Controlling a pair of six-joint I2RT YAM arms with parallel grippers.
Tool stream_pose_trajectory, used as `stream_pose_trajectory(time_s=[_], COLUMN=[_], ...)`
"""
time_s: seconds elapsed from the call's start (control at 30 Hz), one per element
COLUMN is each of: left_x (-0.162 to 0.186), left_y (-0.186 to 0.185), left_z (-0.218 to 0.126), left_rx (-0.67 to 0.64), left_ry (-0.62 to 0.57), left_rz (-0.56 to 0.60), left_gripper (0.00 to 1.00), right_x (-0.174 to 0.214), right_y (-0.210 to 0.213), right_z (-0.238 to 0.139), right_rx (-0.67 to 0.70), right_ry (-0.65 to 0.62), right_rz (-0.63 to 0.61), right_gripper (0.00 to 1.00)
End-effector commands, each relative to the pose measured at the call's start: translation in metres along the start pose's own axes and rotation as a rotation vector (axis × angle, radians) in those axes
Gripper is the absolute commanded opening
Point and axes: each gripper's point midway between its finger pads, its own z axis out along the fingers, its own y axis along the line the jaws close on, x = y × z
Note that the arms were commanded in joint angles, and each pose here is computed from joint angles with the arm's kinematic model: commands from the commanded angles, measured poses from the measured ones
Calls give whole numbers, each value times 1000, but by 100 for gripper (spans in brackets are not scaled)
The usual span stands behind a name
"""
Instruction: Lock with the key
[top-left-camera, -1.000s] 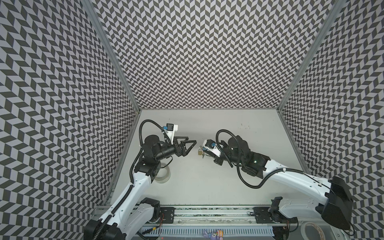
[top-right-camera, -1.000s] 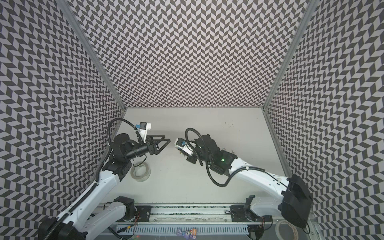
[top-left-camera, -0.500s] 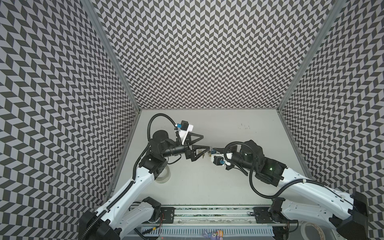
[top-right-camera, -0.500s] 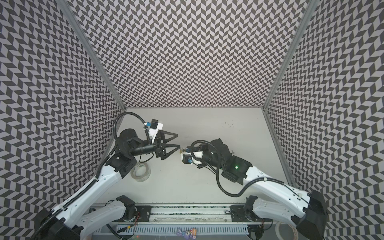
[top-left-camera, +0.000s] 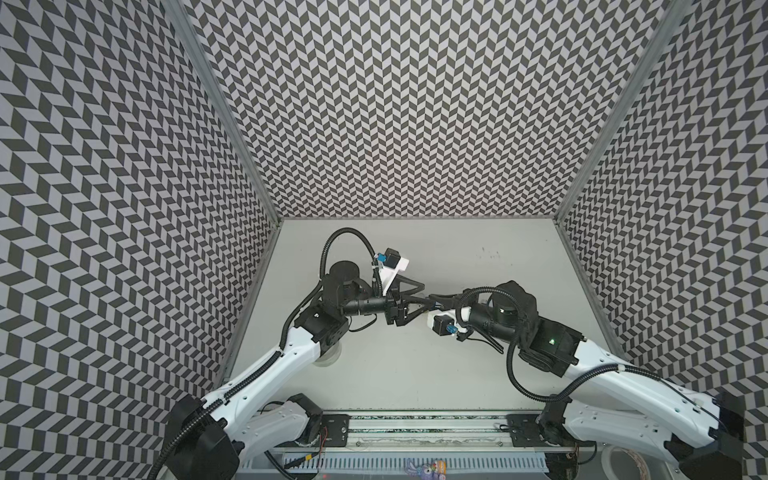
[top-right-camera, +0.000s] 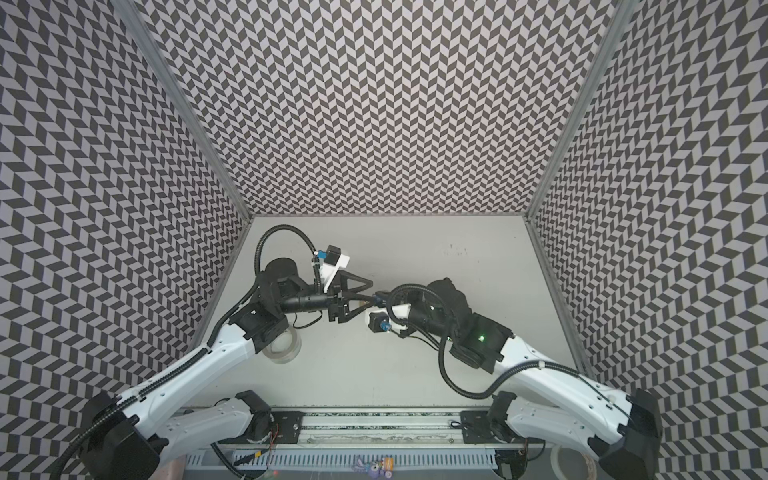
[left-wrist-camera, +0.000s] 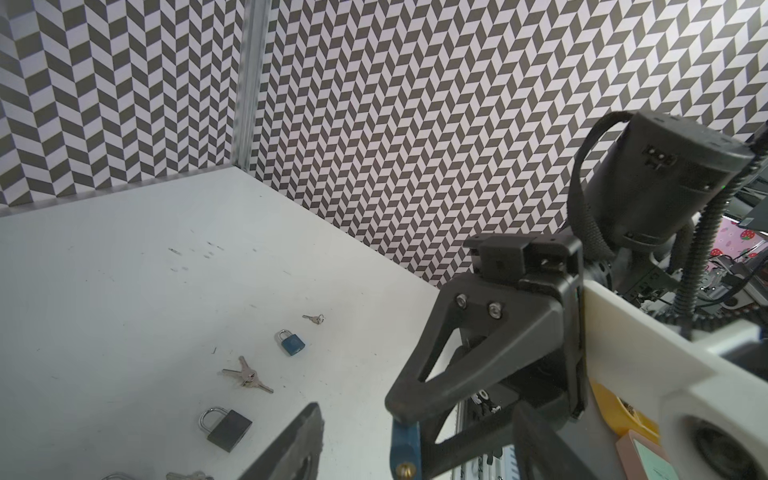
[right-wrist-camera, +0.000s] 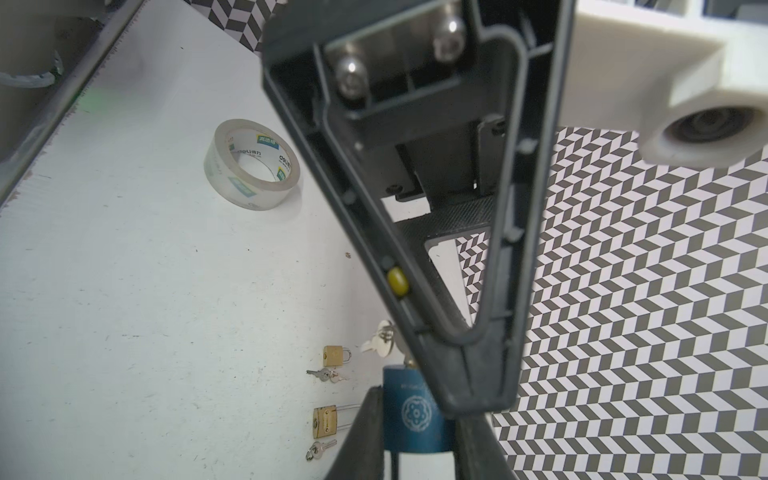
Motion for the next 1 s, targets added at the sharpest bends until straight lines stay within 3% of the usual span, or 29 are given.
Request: stream_pose_trajectory(time_s=[0.0,0.67,0.73,0.83,0.97], left_x=[-7,-2,1,4,3], left_y=[-6,12,12,12,11], left_z=[2,2,2,2,2], left_rx=[10,-92,-87,-86,-82], left_ry=[-5,4,12,19,20], left_rz=[25,6,1,-5,-1], left_gripper=[72,77,73,57,49], right_x=[-18,-30,-30,-28,-29], right_y=[-17,-22,-24,-26,-25], right_z=[-6,-10,-10,-9,-9], right_rx=[63,73,87,96,91], right_ry=[-65,-122,-118,-107,-115], right_rz=[-13,-23,-25,-23,-21], right_gripper=[0,0,0,0,0])
